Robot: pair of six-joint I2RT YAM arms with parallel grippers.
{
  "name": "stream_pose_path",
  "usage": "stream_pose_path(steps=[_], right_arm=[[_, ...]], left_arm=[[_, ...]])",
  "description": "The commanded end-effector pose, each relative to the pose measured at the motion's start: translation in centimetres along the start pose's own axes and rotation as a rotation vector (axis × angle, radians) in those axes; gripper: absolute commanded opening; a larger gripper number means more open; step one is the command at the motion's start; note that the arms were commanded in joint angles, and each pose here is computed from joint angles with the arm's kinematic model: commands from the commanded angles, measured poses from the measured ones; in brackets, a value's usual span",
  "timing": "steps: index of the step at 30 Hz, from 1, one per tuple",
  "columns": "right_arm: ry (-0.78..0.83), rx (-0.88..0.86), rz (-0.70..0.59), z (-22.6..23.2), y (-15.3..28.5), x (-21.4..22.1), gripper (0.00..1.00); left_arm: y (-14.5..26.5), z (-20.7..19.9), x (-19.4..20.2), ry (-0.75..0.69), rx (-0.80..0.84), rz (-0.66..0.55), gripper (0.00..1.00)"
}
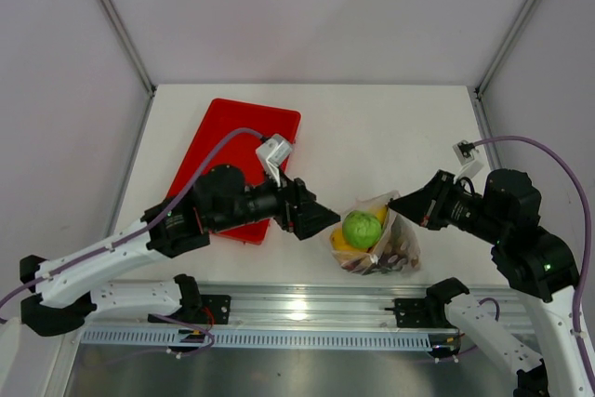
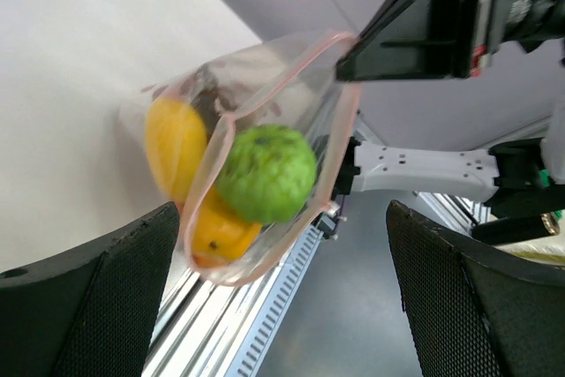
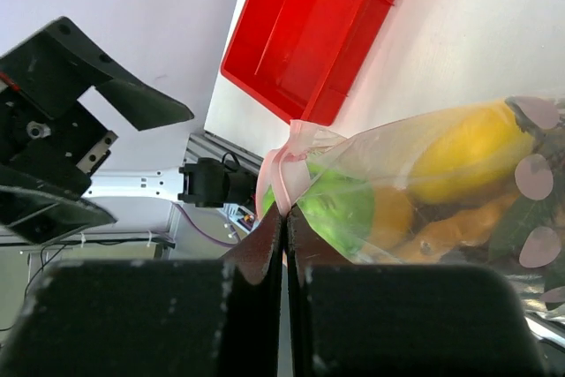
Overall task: Place the food in the zip-top bag and seal the zipper
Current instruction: Place the fake fruit in the zipper food storage bag, then adjust the zipper food storage bag at the center of the board.
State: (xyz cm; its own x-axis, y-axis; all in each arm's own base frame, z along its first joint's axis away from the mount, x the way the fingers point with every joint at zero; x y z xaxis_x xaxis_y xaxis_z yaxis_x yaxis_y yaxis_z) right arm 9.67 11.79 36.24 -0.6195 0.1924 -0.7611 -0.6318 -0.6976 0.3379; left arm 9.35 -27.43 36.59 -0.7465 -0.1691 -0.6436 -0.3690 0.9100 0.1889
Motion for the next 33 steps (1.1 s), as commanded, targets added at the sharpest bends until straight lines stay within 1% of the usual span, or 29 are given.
stream_pose_path(steps=[1,4,5,7,11,13,14,16,17,19,20,21,22,23,24,26,27,30,31,33], right_arm=[[0.030,-0.062,-0.051,1.1,0.6,-0.9,0.00],[0.030,-0.067,-0.056,1.2,0.7,-0.8,0.00],[0.029,-0.068,-0.056,1.2,0.7,-0.8,0.00],[0.026,-0.075,-0.056,1.3,0.7,-0.8,0.00],[0.021,-0.074,-0.055,1.3,0.8,-0.7,0.00],[0.023,-0.076,-0.059,1.4,1.0,-0.6,0.00],[0.023,-0.075,-0.059,1.4,1.1,-0.6,0.00],[0.027,-0.072,-0.066,1.4,1.2,-0.7,0.00],[0.027,-0.063,-0.060,1.3,1.3,-0.6,0.00],[0.032,-0.049,-0.056,1.0,1.2,-0.4,0.00],[0.033,-0.041,-0.056,0.8,1.2,-0.2,0.00],[0.031,-0.032,-0.045,0.5,0.9,0.1,0.00],[0.032,-0.020,-0.045,0.2,0.7,0.2,0.00],[0.034,-0.012,-0.042,0.0,0.6,0.3,0.00],[0.032,-0.001,-0.032,-0.4,0.3,0.6,0.00],[0.049,0.023,-0.028,-0.8,0.0,0.5,0.00],[0.059,0.034,-0.023,-0.9,-0.1,0.5,0.00],[0.099,0.082,-0.006,-1.1,0.2,-0.2,0.00],[0.115,0.079,-0.028,-0.6,0.8,-0.9,0.00],[0.119,0.062,-0.030,0.0,1.3,-1.2,0.00]], left_arm=[[0.3,3.3,2.1,0.031,-0.127,0.011,1.00],[0.5,3.9,3.2,0.083,-0.116,0.028,0.99],[0.0,5.0,4.4,0.107,-0.124,0.046,0.98],[-0.5,5.6,5.6,0.135,-0.111,0.082,0.96],[-2.6,6.4,6.7,0.146,-0.112,0.125,0.92],[-3.8,7.2,7.4,0.137,-0.152,0.159,0.86],[-4.2,7.5,7.5,0.137,-0.172,0.165,0.71],[-4.7,7.2,7.4,0.133,-0.170,0.183,0.54],[-4.7,7.0,7.3,0.135,-0.158,0.184,0.37],[-4.6,6.4,6.9,0.137,-0.140,0.175,0.21],[-4.4,5.7,6.4,0.134,-0.126,0.168,0.09],[-4.2,5.4,6.1,0.125,-0.121,0.169,0.03],[-4.0,4.5,5.4,0.116,-0.102,0.158,0.01],[-3.9,4.1,5.0,0.110,-0.096,0.158,0.01],[-3.6,2.8,4.1,0.096,-0.063,0.156,0.00],[-3.5,2.0,3.7,0.092,-0.045,0.168,0.00],[-3.1,0.4,2.7,0.090,0.007,0.167,0.01],[-2.6,-1.2,2.3,0.108,0.066,0.191,0.01],[-2.4,-1.4,2.2,0.113,0.073,0.189,0.01],[-1.9,-1.2,2.4,0.131,0.069,0.186,0.01]])
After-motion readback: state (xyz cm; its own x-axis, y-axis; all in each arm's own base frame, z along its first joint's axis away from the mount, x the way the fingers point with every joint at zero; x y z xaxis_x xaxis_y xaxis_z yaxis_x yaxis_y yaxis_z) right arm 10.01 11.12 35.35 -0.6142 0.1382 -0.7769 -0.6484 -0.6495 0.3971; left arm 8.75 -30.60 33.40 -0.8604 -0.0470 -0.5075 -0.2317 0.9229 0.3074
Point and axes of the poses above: each gripper's point midway between its finger pads, its own y axis back along the fingers, its own z axis along the line the jaws close on, x = y × z, the point moved 6 cm from there along y, back along the fingers, and after that the axes turned 14 degrees about y, right-handed, at the moved point
